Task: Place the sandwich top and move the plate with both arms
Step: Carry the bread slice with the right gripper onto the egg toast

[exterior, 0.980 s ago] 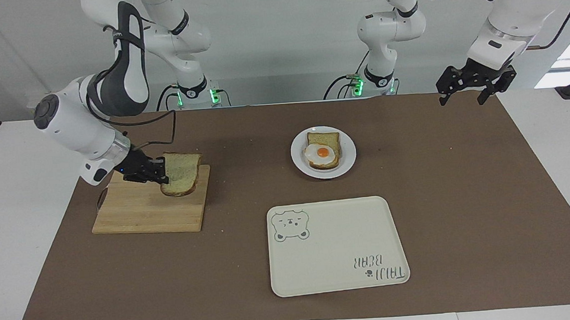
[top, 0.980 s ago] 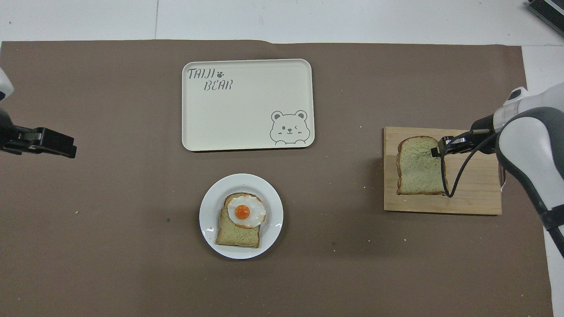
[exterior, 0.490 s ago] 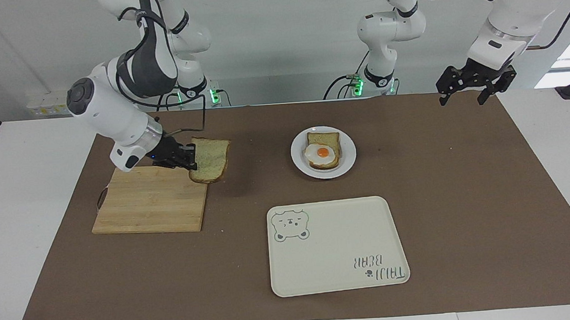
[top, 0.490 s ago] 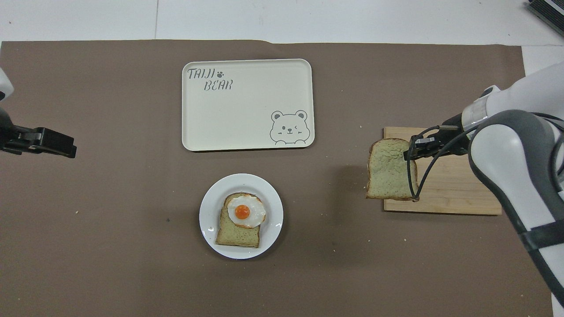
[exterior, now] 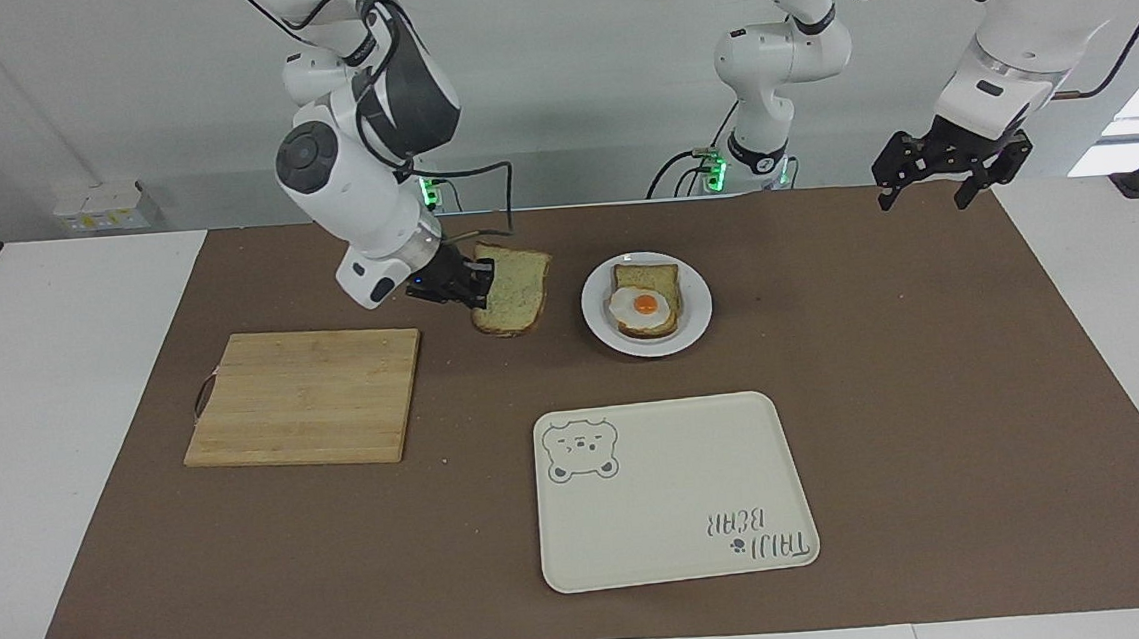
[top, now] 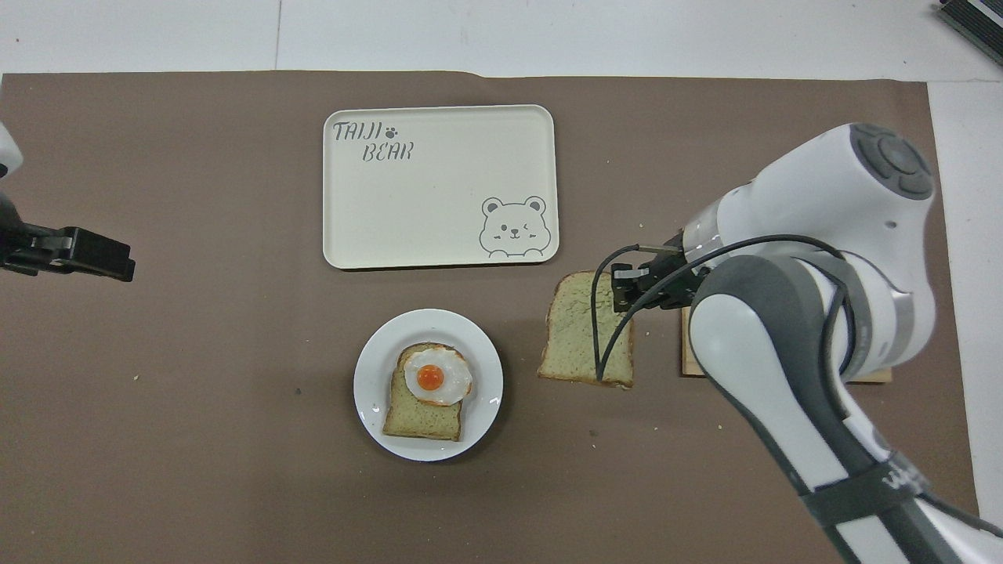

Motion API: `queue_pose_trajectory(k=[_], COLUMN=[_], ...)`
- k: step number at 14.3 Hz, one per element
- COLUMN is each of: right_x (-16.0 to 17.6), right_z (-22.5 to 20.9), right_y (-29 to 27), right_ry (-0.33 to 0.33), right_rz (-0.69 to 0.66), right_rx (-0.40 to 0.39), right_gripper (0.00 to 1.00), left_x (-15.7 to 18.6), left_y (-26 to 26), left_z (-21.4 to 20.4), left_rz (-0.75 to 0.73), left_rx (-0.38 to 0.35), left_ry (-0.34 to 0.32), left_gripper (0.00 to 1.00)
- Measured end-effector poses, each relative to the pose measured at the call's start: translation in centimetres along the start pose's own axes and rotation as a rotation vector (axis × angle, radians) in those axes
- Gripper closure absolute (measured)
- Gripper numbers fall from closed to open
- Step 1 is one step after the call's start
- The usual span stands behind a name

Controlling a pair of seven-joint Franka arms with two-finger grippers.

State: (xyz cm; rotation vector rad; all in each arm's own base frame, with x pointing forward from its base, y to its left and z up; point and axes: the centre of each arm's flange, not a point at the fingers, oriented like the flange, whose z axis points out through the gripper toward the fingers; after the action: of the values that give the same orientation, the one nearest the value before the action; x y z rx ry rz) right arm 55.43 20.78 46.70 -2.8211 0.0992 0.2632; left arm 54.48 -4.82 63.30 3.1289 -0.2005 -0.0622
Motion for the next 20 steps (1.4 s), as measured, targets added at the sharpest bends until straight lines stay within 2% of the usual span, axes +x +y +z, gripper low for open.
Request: queue_pose_trajectory(k=[2,5,11,17,20], right_x=[-0.9,-1.9,-3.1,-4.0,-4.1], right_z=[0.8,2.6,12.0,19.0,20.2], right_y=[-2.6,-6.2,-12.8,-14.9,-14.5], right_ry=[0.008,0.020,0.033,0.051,0.041], right_rz=[-0.023,-0.058,-0.072,-0.103,-0.119], right_rx=[0.003,0.055,0.068,0.069,0.059], right_gripper=[0.90,0.90,0.90,0.90,0.90], left_x=[0.0,0.0,0.0,0.0,0.0], left_y=[0.0,0.0,0.0,0.0,0.0], left_z=[0.0,0.0,0.0,0.0,0.0], left_rz=[0.000,0.000,0.000,0.000,0.000], left_rx=[0.000,0.000,0.000,0.000,0.000], left_ry=[0.000,0.000,0.000,0.000,0.000], left_gripper=[0.00,0.00,0.00,0.00,0.00])
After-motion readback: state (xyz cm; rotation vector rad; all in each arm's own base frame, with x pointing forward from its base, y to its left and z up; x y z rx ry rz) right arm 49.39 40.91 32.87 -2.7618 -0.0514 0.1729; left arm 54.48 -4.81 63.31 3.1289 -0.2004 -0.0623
